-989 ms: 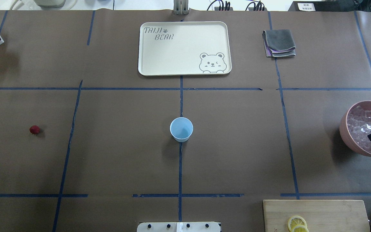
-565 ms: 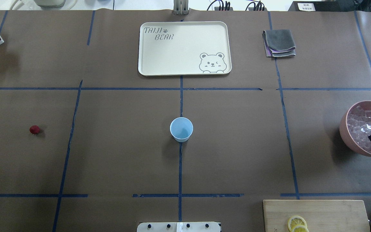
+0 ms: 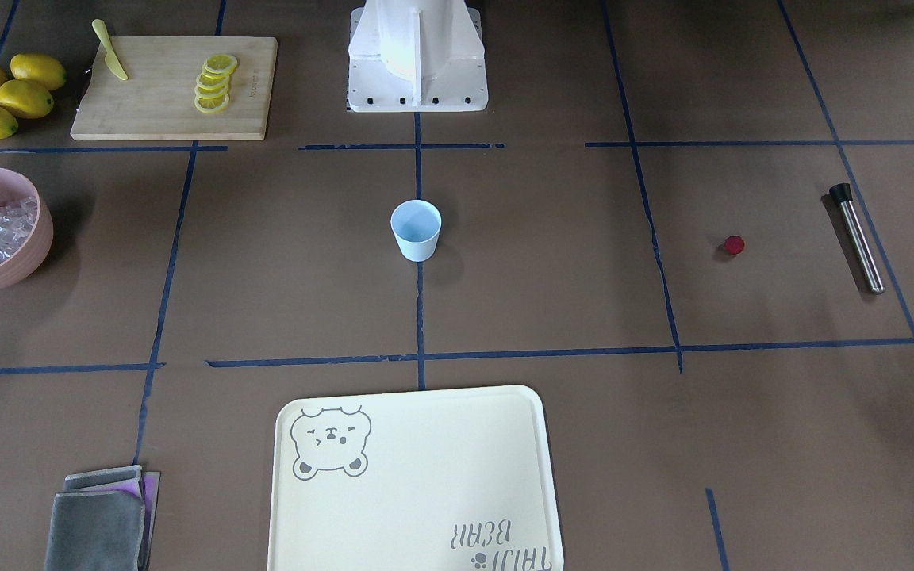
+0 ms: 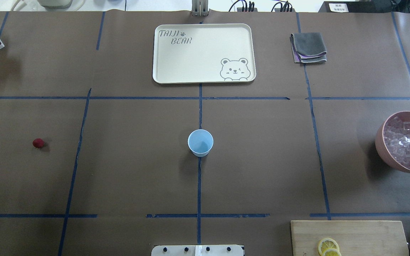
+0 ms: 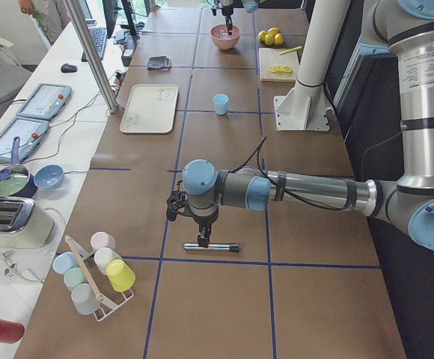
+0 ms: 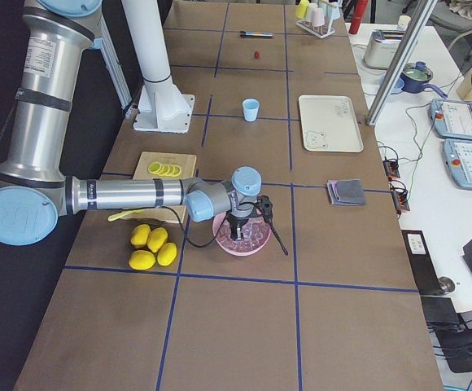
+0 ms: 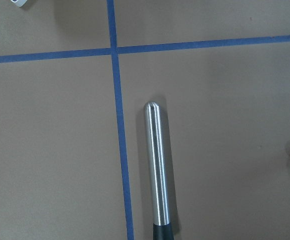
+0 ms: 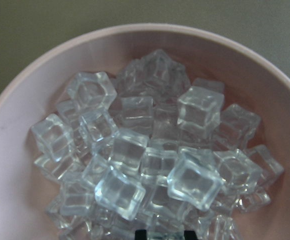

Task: Mash ice and strawberries in cup
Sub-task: 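Lower the right gripper into the bowl and grasp an ice cube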

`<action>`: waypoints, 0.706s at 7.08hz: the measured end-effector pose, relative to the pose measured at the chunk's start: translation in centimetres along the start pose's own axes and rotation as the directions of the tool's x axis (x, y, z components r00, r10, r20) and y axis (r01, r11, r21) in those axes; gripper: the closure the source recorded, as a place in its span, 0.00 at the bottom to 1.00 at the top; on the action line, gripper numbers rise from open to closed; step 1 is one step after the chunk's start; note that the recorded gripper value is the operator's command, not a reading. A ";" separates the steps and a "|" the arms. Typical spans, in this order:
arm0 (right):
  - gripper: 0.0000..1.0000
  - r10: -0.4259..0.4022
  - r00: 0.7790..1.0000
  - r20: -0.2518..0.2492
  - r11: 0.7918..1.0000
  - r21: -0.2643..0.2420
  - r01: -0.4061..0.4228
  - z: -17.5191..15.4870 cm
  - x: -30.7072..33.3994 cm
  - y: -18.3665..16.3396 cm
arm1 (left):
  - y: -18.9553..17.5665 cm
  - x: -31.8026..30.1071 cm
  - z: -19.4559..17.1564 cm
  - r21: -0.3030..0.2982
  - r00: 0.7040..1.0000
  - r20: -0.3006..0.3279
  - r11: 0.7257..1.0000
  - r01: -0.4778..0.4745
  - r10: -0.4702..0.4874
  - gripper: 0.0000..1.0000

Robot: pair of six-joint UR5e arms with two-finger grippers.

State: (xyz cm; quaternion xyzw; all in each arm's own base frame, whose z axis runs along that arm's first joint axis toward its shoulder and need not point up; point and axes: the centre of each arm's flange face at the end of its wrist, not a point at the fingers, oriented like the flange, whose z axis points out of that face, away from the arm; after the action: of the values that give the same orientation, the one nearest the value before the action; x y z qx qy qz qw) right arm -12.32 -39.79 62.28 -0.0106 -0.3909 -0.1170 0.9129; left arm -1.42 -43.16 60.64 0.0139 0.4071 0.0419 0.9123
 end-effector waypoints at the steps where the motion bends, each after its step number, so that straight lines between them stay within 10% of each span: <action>1: 1.00 -0.005 1.000 0.002 1.000 0.003 0.005 -0.2 -0.1 0.1 | 0.0 0.0 0.0 0.000 1.000 0.000 1.000 0.000 0.000 0.00; 5: 0.98 -0.038 0.998 0.043 0.998 0.059 0.036 -4.2 -3.7 1.5 | 0.0 0.1 0.1 -0.002 1.000 -0.012 1.000 0.001 -0.001 0.00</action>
State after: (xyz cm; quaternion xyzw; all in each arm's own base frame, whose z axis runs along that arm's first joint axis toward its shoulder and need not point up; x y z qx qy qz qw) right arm -11.45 -37.99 56.82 0.0204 -0.4143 -0.1223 0.9016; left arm -1.33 -43.14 60.65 0.0125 0.4127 0.0420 0.9098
